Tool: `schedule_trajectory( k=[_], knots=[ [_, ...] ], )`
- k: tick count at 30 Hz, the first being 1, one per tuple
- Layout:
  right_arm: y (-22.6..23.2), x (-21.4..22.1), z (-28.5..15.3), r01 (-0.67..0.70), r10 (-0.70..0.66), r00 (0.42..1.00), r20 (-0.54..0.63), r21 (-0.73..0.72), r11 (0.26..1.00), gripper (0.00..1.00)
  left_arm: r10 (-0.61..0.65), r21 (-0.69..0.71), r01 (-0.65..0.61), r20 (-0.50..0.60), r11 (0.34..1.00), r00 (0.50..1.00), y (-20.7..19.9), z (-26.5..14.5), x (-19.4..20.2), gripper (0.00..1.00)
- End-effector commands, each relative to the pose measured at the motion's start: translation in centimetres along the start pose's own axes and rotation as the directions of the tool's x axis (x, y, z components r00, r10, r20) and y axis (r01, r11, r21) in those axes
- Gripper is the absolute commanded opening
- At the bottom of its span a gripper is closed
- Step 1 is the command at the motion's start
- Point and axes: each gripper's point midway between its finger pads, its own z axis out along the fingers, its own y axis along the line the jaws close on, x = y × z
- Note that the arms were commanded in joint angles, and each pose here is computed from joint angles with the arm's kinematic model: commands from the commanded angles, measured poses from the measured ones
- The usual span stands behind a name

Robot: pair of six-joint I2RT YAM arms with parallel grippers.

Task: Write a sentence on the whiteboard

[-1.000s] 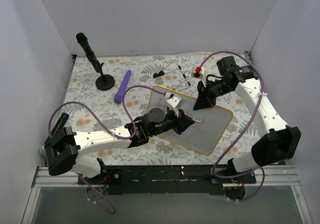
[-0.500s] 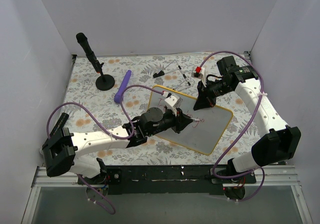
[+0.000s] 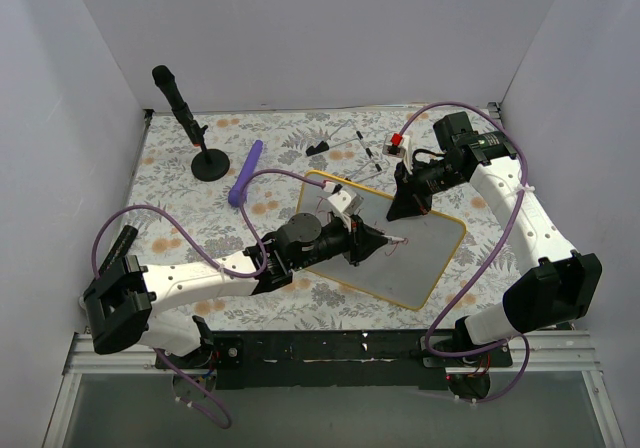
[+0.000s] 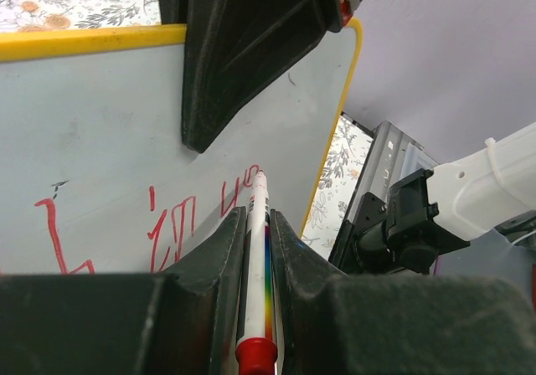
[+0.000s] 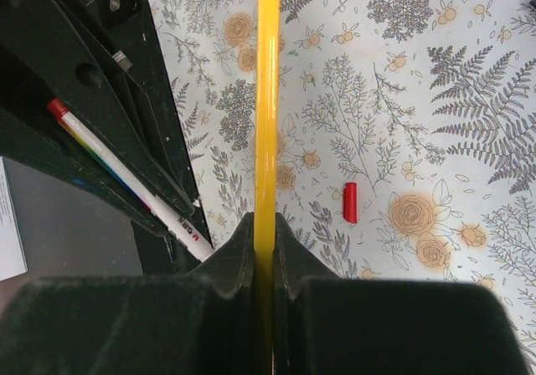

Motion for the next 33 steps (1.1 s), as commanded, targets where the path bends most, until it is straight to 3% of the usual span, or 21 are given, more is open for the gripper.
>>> schedule_trajectory(
  k=[1, 33],
  knots=[
    [1.4, -2.6, -0.7, 0.104, -0.100, 0.989, 0.106, -0.033, 0.994, 0.01, 0.004, 0.063, -0.006, 0.034, 0.998, 0.999, -1.2, -0.3, -1.3, 0.00],
    [1.4, -2.6, -0.8, 0.104, -0.100, 0.989, 0.107, -0.031, 0.994, 0.01, -0.001, 0.029, 0.000, 0.060, 1.000, 0.998, -0.6, 1.6, -1.7, 0.00]
  ],
)
